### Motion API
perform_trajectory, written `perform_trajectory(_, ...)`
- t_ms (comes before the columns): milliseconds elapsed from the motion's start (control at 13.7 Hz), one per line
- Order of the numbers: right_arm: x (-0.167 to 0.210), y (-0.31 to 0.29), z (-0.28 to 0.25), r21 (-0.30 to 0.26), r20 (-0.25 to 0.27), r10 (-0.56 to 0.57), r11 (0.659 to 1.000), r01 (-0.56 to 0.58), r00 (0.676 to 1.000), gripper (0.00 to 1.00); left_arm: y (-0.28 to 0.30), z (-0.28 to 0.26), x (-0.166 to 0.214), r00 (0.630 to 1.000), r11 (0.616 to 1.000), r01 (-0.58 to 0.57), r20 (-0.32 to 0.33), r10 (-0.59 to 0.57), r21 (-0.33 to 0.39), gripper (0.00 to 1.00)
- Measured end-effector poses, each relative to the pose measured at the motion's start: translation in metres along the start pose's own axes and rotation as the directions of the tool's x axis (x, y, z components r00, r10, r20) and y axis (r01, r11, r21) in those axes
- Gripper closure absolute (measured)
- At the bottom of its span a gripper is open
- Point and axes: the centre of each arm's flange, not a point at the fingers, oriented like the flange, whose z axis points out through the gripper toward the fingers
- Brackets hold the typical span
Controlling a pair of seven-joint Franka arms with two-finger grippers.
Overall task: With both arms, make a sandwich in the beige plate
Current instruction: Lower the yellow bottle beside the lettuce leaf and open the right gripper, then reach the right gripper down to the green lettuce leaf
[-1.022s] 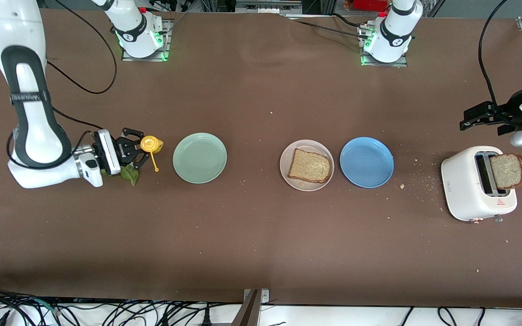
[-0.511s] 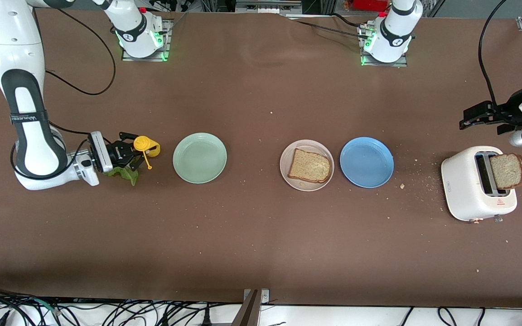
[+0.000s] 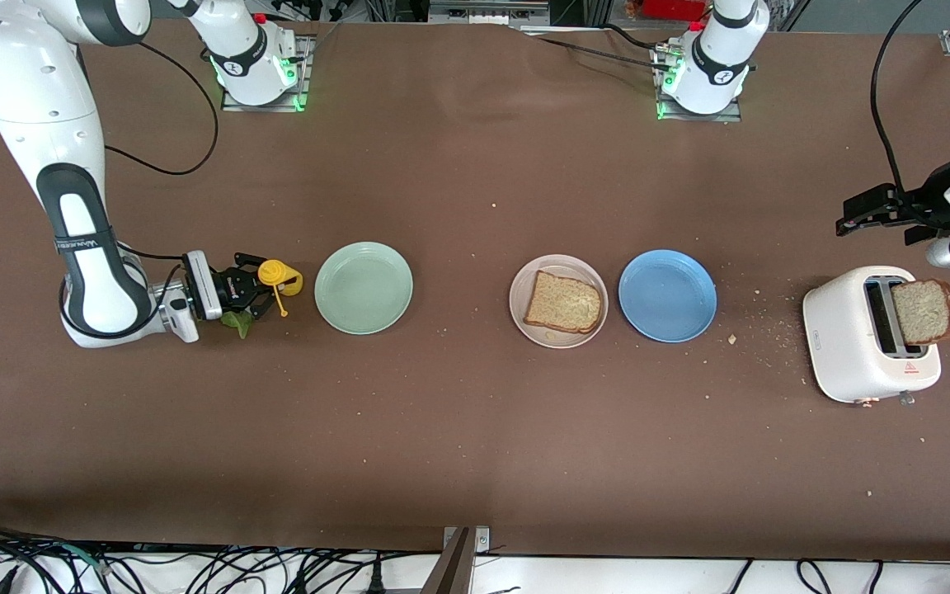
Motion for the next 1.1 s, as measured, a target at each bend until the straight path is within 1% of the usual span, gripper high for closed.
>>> perform_trajectory(146, -0.009, -0.001, 0.002, -0.014, -0.025, -0.003, 1.000, 0.002, 1.000, 0.85, 0.000, 0.001, -0.001, 1.000, 1.000, 0.000, 0.008, 0.000, -0.001, 0.00)
perform_trajectory(292, -0.008, 0.000, 0.000, -0.021, -0.026, 0.001, 1.000, -0.001, 1.000, 0.82, -0.001, 0.001, -0.001, 1.000, 1.000, 0.001, 0.009, -0.001, -0.001, 0.00)
perform_trajectory(438, -0.003, 0.006, -0.010, -0.032, -0.009, 0.014, 0.999, -0.015, 1.000, 0.65, -0.002, 0.001, -0.001, 1.000, 1.000, 0.004, 0.009, -0.004, -0.001, 0.00)
perform_trajectory(511, 0.004, 0.010, -0.019, -0.032, 0.012, 0.026, 0.999, -0.025, 1.000, 0.54, -0.003, 0.000, -0.002, 1.000, 1.000, 0.006, 0.008, -0.006, -0.001, 0.00)
perform_trajectory(657, 0.025, 0.021, -0.044, -0.031, 0.091, 0.075, 0.997, -0.073, 0.993, 0.31, -0.005, -0.001, -0.002, 1.000, 1.000, 0.009, 0.005, -0.009, -0.001, 0.00)
perform_trajectory(730, 0.041, 0.026, -0.061, -0.052, 0.135, 0.113, 0.993, -0.106, 0.984, 0.22, -0.005, -0.002, -0.002, 1.000, 1.000, 0.009, 0.005, -0.009, -0.001, 0.00)
perform_trajectory(803, 0.060, 0.028, -0.080, -0.083, 0.175, 0.159, 0.986, -0.146, 0.972, 0.13, -0.005, -0.002, -0.002, 1.000, 1.000, 0.010, 0.005, -0.010, -0.001, 0.00)
perform_trajectory(876, 0.079, 0.027, -0.099, -0.114, 0.219, 0.205, 0.976, -0.184, 0.954, 0.01, -0.006, -0.001, -0.002, 1.000, 1.000, 0.010, 0.005, -0.010, -0.001, 0.00)
perform_trajectory(949, 0.097, 0.024, -0.118, -0.150, 0.279, 0.258, 0.963, -0.223, 0.925, 0.00, -0.007, -0.001, -0.002, 1.000, 1.000, 0.012, 0.006, -0.012, -0.002, 0.00)
perform_trajectory(1022, 0.114, 0.020, -0.132, -0.191, 0.335, 0.317, 0.945, -0.266, 0.887, 0.00, -0.010, -0.001, -0.002, 1.000, 1.000, 0.017, 0.006, -0.017, -0.002, 0.00)
perform_trajectory(1095, 0.129, 0.016, -0.143, -0.233, 0.376, 0.381, 0.921, -0.312, 0.845, 0.00, -0.014, -0.001, -0.003, 1.000, 1.000, 0.025, 0.006, -0.025, -0.003, 0.00)
